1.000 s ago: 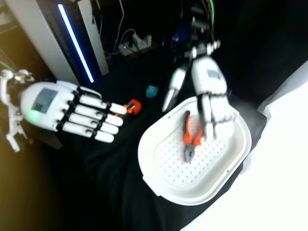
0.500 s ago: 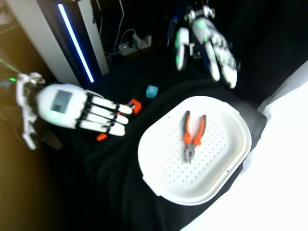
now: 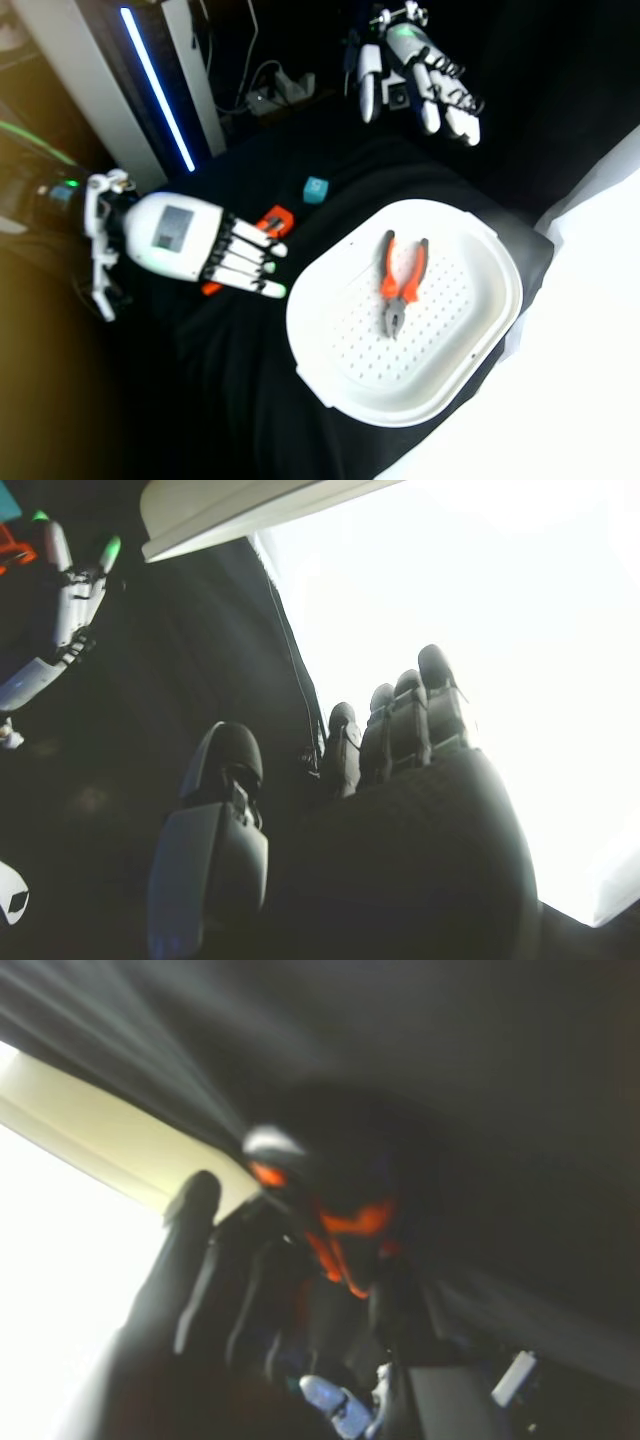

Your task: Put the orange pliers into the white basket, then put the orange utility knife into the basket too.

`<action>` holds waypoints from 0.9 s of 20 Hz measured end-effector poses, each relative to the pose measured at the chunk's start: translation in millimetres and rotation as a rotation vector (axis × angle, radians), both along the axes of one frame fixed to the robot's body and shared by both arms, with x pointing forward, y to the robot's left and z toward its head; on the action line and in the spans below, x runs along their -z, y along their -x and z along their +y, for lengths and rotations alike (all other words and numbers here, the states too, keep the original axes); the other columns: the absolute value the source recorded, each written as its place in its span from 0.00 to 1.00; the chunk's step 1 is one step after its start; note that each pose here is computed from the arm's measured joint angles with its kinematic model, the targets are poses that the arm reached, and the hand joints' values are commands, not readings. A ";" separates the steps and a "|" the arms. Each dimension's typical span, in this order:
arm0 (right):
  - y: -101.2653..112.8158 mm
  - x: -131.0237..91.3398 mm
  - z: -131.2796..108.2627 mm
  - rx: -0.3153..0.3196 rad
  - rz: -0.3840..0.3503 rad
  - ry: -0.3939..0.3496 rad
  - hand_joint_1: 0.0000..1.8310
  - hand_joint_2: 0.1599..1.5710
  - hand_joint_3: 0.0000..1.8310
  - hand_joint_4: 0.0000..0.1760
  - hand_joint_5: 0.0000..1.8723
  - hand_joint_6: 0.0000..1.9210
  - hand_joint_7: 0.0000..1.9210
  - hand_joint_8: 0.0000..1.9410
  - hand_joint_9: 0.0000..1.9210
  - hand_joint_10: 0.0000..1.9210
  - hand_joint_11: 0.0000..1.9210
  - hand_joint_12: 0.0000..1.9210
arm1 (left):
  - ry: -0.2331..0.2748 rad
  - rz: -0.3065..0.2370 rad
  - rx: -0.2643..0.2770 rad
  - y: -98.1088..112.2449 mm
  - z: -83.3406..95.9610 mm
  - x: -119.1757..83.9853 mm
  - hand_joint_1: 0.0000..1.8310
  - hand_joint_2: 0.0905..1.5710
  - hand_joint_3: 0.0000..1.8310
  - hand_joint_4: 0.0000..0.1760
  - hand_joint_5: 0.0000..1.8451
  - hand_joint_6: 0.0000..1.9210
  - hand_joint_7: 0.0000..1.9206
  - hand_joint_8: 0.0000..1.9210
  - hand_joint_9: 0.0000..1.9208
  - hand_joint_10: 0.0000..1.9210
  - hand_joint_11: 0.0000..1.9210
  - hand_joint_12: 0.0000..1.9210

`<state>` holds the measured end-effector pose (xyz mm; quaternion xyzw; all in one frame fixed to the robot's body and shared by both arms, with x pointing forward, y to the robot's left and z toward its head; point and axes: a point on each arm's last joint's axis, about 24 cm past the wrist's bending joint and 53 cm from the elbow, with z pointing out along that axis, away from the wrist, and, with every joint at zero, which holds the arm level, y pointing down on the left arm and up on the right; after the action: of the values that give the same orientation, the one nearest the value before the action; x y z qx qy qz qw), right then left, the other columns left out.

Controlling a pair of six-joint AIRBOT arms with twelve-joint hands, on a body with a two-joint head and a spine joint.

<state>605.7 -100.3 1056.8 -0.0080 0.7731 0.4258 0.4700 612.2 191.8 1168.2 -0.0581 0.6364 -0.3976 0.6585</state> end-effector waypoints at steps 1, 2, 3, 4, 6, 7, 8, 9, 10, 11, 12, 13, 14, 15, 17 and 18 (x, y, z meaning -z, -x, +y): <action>0.0 1.1 -0.4 0.001 0.004 0.003 0.62 0.83 0.00 0.00 0.28 0.78 0.38 0.84 0.34 0.89 0.27 1.00 | 0.007 0.007 -0.008 0.5 1.3 1.2 0.21 0.87 0.00 0.50 0.06 0.00 0.05 0.00 0.04 0.01 0.00 0.17; -0.3 2.3 1.0 -0.005 0.001 0.021 0.62 0.83 0.00 0.00 0.27 0.79 0.38 0.82 0.32 0.85 0.25 0.99 | 0.010 0.004 -0.014 1.2 3.8 1.1 0.20 0.87 0.00 0.47 0.06 0.00 0.05 0.00 0.04 0.00 0.00 0.17; -0.3 2.0 1.3 -0.007 -0.001 0.026 0.64 0.81 0.00 0.00 0.29 0.75 0.40 0.81 0.36 0.85 0.32 0.99 | 0.014 0.003 -0.017 1.7 5.1 1.0 0.21 0.87 0.00 0.49 0.06 0.00 0.04 0.00 0.04 0.00 0.00 0.16; 3.1 0.0 3.1 -0.016 -0.005 0.028 0.64 0.81 0.00 0.00 0.29 0.74 0.40 0.81 0.38 0.86 0.35 1.00 | 0.015 0.002 -0.018 2.8 6.8 1.8 0.21 0.87 0.00 0.47 0.06 0.00 0.04 0.00 0.04 0.00 0.00 0.16; 13.5 -10.9 7.7 -0.044 -0.026 0.021 0.63 0.83 0.00 0.00 0.26 0.79 0.38 0.84 0.37 0.89 0.33 1.00 | 0.022 0.011 -0.030 4.0 9.9 4.3 0.21 0.87 0.00 0.41 0.06 0.00 0.04 0.00 0.04 0.00 0.00 0.15; 20.3 -25.6 10.0 -0.068 -0.065 0.008 0.63 0.83 0.00 0.00 0.27 0.78 0.38 0.84 0.36 0.92 0.34 1.00 | 0.025 0.011 -0.036 4.4 12.3 4.6 0.19 0.88 0.00 0.40 0.05 0.00 0.03 0.00 0.03 0.00 0.00 0.15; 23.2 -38.3 9.6 -0.078 -0.101 -0.006 0.63 0.82 0.00 0.00 0.28 0.76 0.39 0.83 0.38 0.93 0.36 1.00 | 0.028 0.009 -0.042 4.8 14.1 4.4 0.20 0.89 0.00 0.30 0.05 0.00 0.03 0.00 0.02 0.00 0.00 0.09; 23.7 -48.4 7.4 -0.076 -0.125 -0.022 0.63 0.82 0.00 0.00 0.29 0.76 0.39 0.83 0.36 0.92 0.35 1.00 | 0.032 0.008 -0.044 5.1 14.6 4.1 0.21 0.87 0.00 0.44 0.06 0.00 0.03 0.00 0.02 0.00 0.00 0.07; 23.8 -66.3 0.7 -0.069 -0.171 -0.040 0.63 0.82 0.00 0.00 0.29 0.75 0.38 0.84 0.36 0.92 0.36 1.00 | 0.035 0.004 -0.048 5.1 15.5 2.8 0.20 0.87 0.00 0.46 0.05 0.00 0.02 0.00 0.02 0.00 0.00 0.07; 23.6 -75.0 -1.4 -0.066 -0.191 -0.050 0.64 0.81 0.00 0.00 0.30 0.73 0.39 0.84 0.37 0.92 0.37 1.00 | 0.038 0.000 -0.050 5.1 16.0 1.9 0.20 0.88 0.00 0.44 0.05 0.00 0.02 0.00 0.02 0.00 0.00 0.07; 22.2 -86.1 -3.0 -0.064 -0.221 -0.061 0.63 0.82 0.00 0.00 0.29 0.75 0.39 0.84 0.35 0.90 0.34 1.00 | 0.039 0.000 -0.052 4.9 16.5 1.7 0.22 0.89 0.00 0.31 0.05 0.00 0.02 0.00 0.02 0.00 0.00 0.06; 20.7 -98.4 -2.0 -0.065 -0.249 -0.077 0.64 0.82 0.00 0.00 0.28 0.75 0.39 0.84 0.37 0.89 0.35 1.00 | 0.039 -0.001 -0.049 5.2 15.8 1.6 0.22 0.88 0.00 0.40 0.06 0.00 0.03 0.00 0.03 0.00 0.00 0.08; 18.4 -111.6 0.8 -0.071 -0.282 -0.091 0.64 0.82 0.00 0.00 0.29 0.73 0.38 0.86 0.38 0.93 0.38 1.00 | 0.040 0.003 -0.048 6.3 15.1 2.8 0.22 0.88 0.00 0.43 0.06 0.00 0.03 0.00 0.03 0.00 0.00 0.08; 14.5 -123.8 1.9 -0.069 -0.314 -0.110 0.63 0.82 0.00 0.00 0.28 0.73 0.38 0.87 0.42 0.97 0.46 1.00 | 0.039 0.007 -0.046 6.5 14.4 3.9 0.22 0.88 0.00 0.40 0.07 0.00 0.02 0.00 0.03 0.00 0.00 0.08; 1.1 -144.1 7.9 -0.069 -0.367 -0.127 0.64 0.82 0.00 0.00 0.30 0.72 0.38 0.87 0.44 0.97 0.48 1.00 | 0.042 0.007 -0.051 6.1 15.6 3.7 0.22 0.88 0.00 0.46 0.07 0.00 0.02 0.00 0.03 0.00 0.00 0.08; -8.2 -149.3 11.6 -0.069 -0.383 -0.122 0.63 0.82 0.00 0.00 0.30 0.72 0.37 0.88 0.42 0.98 0.47 1.00 | 0.044 0.009 -0.057 5.4 17.0 3.9 0.21 0.88 0.00 0.48 0.06 0.00 0.02 0.00 0.03 0.00 0.00 0.11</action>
<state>613.9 -88.6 1206.1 -0.0867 0.6415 0.4785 0.5933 606.8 208.8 1164.3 -0.0924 0.6285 -0.3923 0.6653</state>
